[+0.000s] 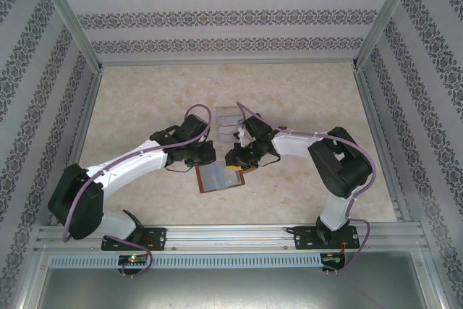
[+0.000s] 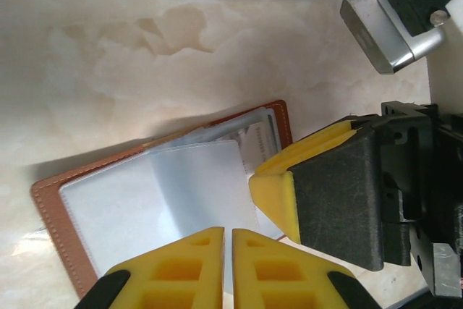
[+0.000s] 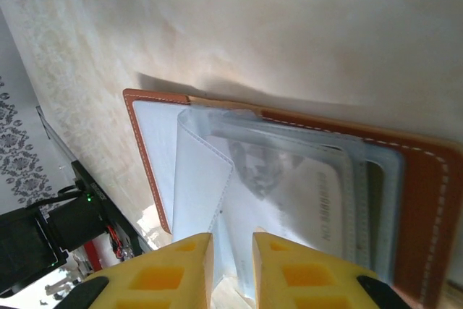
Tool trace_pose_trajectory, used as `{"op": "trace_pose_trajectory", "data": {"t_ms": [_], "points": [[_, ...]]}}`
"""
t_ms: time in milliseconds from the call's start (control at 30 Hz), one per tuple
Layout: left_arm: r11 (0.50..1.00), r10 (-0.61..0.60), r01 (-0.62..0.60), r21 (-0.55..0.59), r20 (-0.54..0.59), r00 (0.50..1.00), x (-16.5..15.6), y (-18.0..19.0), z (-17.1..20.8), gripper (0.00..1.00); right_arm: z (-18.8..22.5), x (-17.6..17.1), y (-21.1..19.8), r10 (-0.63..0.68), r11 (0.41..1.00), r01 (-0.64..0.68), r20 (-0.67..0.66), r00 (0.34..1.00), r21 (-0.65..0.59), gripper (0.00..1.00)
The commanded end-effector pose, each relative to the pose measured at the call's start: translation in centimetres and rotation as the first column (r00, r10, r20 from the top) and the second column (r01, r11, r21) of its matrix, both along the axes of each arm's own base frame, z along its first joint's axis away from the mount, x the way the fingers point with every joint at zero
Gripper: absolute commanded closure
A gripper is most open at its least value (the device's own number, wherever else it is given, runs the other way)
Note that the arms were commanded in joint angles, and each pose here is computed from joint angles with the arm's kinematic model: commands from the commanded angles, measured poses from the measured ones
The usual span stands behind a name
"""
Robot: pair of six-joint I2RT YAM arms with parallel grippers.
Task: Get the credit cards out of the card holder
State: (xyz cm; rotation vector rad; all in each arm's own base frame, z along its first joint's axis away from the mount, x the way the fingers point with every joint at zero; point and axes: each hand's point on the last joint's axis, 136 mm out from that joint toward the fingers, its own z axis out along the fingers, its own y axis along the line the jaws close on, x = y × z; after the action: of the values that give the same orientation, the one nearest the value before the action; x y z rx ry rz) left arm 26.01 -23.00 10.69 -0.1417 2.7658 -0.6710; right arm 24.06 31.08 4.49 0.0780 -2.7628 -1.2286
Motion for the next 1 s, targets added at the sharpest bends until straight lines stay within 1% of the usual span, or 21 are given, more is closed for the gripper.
{"op": "trace_pose_trajectory", "data": {"t_ms": [0,300,500,733,967], "points": [[0.999,0.026,-0.026,0.033,0.008,1.000,-0.4,1.8,0.1,0.89,0.5,-0.1,1.2,0.020,1.000,-0.020,-0.008,1.000,0.023,0.76],[0.997,0.067,-0.068,0.029,0.049,0.997,-0.4,3.7,1.3,0.89,1.2,-0.8,3.5,0.064,0.997,-0.064,-0.002,0.998,0.041,0.75],[0.995,0.091,-0.093,0.025,0.062,0.994,-0.6,4.8,1.5,0.89,0.7,-1.6,5.6,0.105,0.994,-0.105,-0.013,0.994,0.034,0.75],[0.994,0.105,-0.107,0.019,0.060,0.993,-0.9,5.5,1.4,0.89,-0.9,-1.9,6.8,0.124,0.992,-0.125,-0.026,0.992,-0.015,0.74],[0.994,0.107,-0.108,0.009,0.052,0.993,-0.9,5.6,1.1,0.89,-2.9,-0.7,5.9,0.082,0.990,-0.082,0.000,0.997,-0.115,0.74]]}}
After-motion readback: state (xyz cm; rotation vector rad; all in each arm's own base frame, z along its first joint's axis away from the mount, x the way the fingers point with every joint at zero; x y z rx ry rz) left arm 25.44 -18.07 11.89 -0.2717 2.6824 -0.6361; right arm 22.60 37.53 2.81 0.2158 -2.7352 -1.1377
